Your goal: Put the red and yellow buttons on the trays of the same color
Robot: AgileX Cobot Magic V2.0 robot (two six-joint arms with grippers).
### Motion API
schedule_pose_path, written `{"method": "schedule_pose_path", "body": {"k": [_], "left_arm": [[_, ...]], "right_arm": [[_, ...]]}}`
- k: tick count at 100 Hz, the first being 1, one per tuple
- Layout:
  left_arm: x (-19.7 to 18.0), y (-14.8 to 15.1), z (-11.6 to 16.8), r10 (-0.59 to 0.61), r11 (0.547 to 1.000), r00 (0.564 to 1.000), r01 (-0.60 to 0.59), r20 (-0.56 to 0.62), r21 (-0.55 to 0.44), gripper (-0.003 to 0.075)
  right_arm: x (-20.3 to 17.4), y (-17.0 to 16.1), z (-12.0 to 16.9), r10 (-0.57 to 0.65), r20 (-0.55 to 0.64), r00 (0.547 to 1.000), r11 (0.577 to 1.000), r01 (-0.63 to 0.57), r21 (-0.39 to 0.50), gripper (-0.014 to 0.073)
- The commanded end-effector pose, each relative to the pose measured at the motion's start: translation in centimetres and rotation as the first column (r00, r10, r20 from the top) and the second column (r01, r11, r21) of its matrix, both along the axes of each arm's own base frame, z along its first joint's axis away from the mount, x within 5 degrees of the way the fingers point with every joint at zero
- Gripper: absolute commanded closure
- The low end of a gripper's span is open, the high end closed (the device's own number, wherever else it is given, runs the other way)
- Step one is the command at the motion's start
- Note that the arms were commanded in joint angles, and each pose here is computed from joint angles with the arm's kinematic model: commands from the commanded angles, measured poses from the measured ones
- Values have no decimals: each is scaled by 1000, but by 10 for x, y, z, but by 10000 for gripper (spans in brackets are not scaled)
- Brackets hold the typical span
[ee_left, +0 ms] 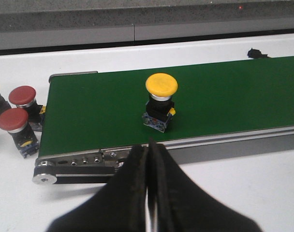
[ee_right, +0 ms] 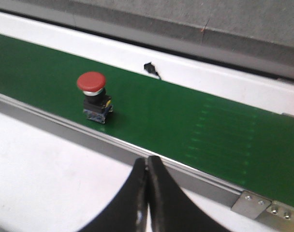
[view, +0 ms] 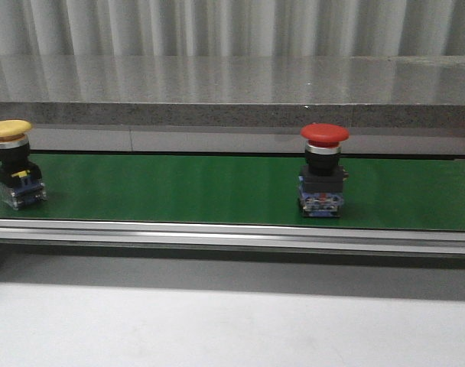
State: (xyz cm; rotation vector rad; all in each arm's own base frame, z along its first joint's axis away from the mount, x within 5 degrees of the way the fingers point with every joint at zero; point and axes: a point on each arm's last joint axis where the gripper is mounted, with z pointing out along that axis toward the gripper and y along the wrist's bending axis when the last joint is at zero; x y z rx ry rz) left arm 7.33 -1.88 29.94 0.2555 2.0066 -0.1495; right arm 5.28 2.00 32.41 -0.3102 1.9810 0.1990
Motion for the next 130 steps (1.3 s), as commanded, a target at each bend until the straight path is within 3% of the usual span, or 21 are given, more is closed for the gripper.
{"method": "schedule_pose_path", "body": {"k": [1,21,28,67,100,107,119,130], "left_arm": [[0,-1,15,-1,1000,994,4,106,-27,741],[0,0,15,-1,1000,995,3,104,-25,741],[0,0,15,-1,1000,994,3,106,-26,741],[0,0,15,-1,1000,994,3,106,-26,741],[0,0,15,-1,1000,994,3,106,-26,741],[0,0,15,-1,1000,994,3,106,-26,741],[0,0,15,-1,1000,994,3,106,-26,741],[0,0,15,-1,1000,994,3,106,-26,741]], "right_arm": [[21,5,16,14,-20,1000,1000,-14,-6,503],[72,21,18,36,-215,976,999,-38,-5,13],[88,26,19,43,-271,962,999,-44,1,-75],[169,50,9,73,-549,833,996,-93,-9,-41],[220,59,-23,55,-623,780,992,-112,-52,-29],[227,60,-31,45,-623,781,991,-114,-72,52],[233,60,-36,38,-621,783,991,-108,-77,284],[234,60,-35,36,-607,794,991,-105,-78,381]]}}
